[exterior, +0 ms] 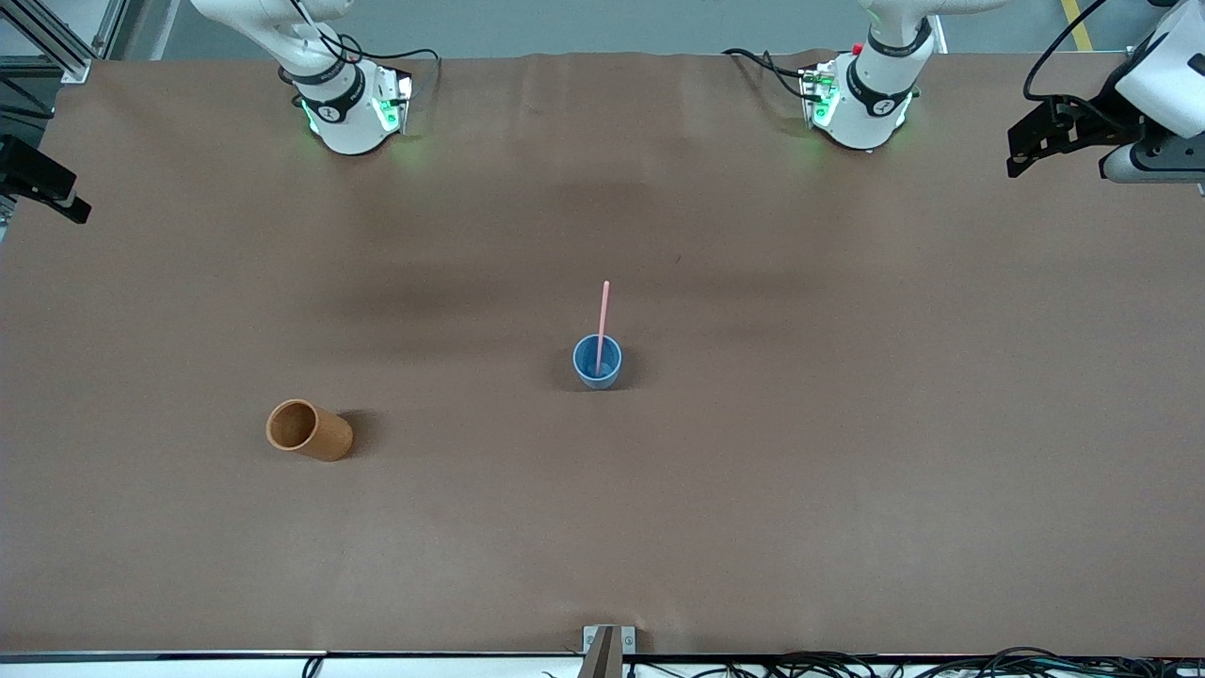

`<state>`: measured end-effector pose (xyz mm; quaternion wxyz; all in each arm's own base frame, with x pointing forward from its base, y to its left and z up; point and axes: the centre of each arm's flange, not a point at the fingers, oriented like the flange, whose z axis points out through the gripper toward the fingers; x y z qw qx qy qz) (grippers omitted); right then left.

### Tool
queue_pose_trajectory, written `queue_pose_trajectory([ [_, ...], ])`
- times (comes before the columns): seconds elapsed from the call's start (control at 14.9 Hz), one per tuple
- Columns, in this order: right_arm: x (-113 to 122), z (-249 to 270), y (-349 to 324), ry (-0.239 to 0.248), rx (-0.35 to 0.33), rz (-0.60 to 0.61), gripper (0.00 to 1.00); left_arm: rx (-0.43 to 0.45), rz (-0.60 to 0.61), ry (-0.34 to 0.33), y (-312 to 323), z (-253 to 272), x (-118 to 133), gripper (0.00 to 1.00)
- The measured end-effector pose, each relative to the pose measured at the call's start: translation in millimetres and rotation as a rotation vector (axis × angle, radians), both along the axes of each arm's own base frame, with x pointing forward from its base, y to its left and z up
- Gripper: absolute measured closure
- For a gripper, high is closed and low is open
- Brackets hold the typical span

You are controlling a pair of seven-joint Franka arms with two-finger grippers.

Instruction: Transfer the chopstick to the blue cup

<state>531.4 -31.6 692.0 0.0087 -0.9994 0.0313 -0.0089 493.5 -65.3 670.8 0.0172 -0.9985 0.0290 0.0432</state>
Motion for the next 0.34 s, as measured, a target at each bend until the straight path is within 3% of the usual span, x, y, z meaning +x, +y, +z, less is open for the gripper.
queue_pose_trajectory([
  [0.34, 1.8, -8.6, 2.5, 0.013, 0.001, 0.044, 0.0, 0.0, 0.0, 0.0, 0.0, 0.0, 0.0, 0.0],
])
